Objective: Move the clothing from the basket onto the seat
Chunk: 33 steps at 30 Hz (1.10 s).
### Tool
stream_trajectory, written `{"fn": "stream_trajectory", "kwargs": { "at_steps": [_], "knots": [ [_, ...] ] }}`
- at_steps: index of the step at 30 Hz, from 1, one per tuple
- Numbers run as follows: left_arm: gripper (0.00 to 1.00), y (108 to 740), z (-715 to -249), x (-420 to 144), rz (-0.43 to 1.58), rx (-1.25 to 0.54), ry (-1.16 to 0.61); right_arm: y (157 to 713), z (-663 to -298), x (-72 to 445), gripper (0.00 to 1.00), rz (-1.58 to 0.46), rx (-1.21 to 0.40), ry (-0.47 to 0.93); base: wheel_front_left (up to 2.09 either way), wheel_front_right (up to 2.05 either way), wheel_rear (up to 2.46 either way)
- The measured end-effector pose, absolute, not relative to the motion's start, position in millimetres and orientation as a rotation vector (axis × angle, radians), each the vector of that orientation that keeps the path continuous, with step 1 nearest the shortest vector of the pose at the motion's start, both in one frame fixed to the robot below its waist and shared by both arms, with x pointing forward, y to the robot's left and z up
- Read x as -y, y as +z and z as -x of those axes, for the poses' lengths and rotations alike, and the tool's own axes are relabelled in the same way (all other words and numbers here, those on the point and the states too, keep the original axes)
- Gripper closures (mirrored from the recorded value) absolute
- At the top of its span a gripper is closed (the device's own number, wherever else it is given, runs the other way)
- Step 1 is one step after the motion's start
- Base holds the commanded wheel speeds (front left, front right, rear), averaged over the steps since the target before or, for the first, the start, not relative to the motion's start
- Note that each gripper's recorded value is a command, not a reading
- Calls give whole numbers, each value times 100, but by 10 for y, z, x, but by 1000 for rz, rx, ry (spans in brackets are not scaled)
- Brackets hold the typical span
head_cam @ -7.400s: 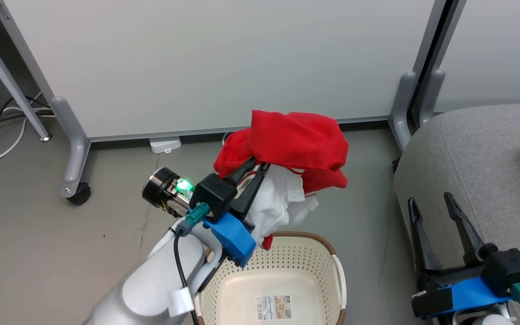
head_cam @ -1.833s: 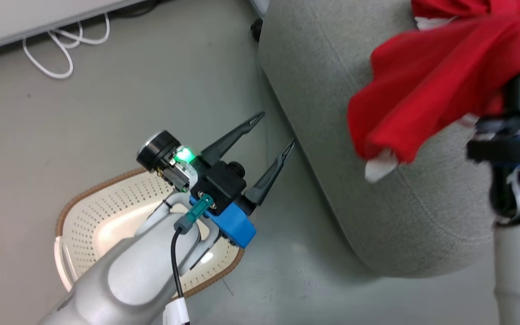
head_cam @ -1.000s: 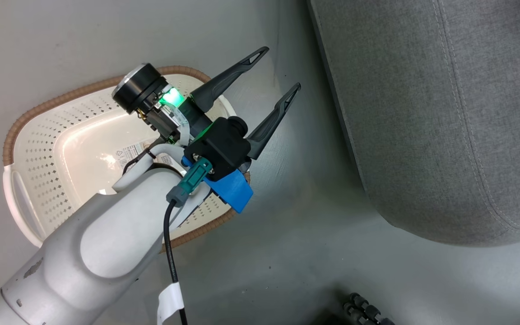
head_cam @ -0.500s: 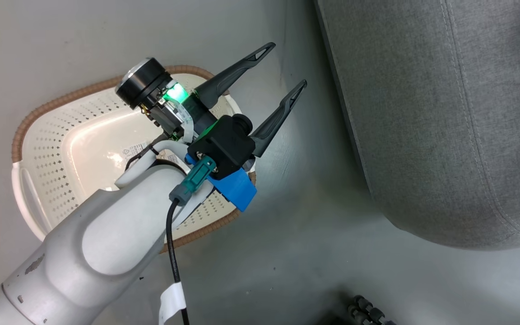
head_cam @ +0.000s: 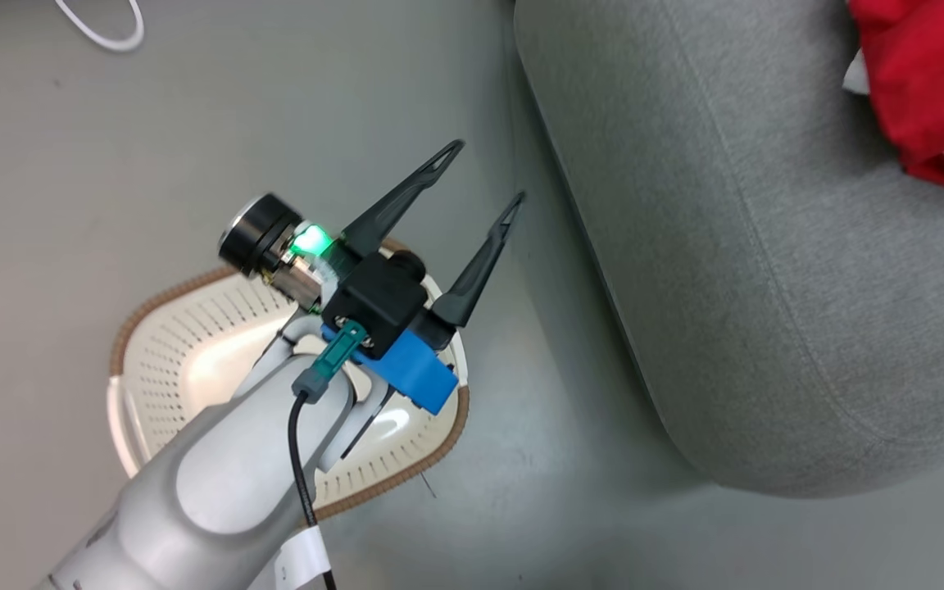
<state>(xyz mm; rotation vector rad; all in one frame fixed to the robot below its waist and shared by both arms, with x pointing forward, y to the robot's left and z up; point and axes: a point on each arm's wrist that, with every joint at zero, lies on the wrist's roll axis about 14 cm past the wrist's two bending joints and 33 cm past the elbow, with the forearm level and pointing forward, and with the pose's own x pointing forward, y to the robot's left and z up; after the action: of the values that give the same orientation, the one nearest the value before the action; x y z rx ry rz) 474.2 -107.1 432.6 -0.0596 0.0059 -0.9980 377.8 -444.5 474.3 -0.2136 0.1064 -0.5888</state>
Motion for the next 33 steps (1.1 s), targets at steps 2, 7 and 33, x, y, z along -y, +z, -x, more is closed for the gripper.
{"fn": "stream_trajectory", "kwargs": {
  "at_steps": [2, 7, 33],
  "knots": [
    [0, 4407, -4733, 987, 56, -4, -959, 4815, -3744, 4310, 0, 206, -80, -559, 0, 0, 0],
    [0, 4747, -4724, 732, 64, 49, -837, 4978, -3726, 3908, 0, 178, -13, -456, 0, 0, 0],
    [0, 5372, -4151, -1468, 42, 167, -134, 5311, -4028, 1951, 0, -51, 166, 44, 0, 0, 0]
  ]
}}
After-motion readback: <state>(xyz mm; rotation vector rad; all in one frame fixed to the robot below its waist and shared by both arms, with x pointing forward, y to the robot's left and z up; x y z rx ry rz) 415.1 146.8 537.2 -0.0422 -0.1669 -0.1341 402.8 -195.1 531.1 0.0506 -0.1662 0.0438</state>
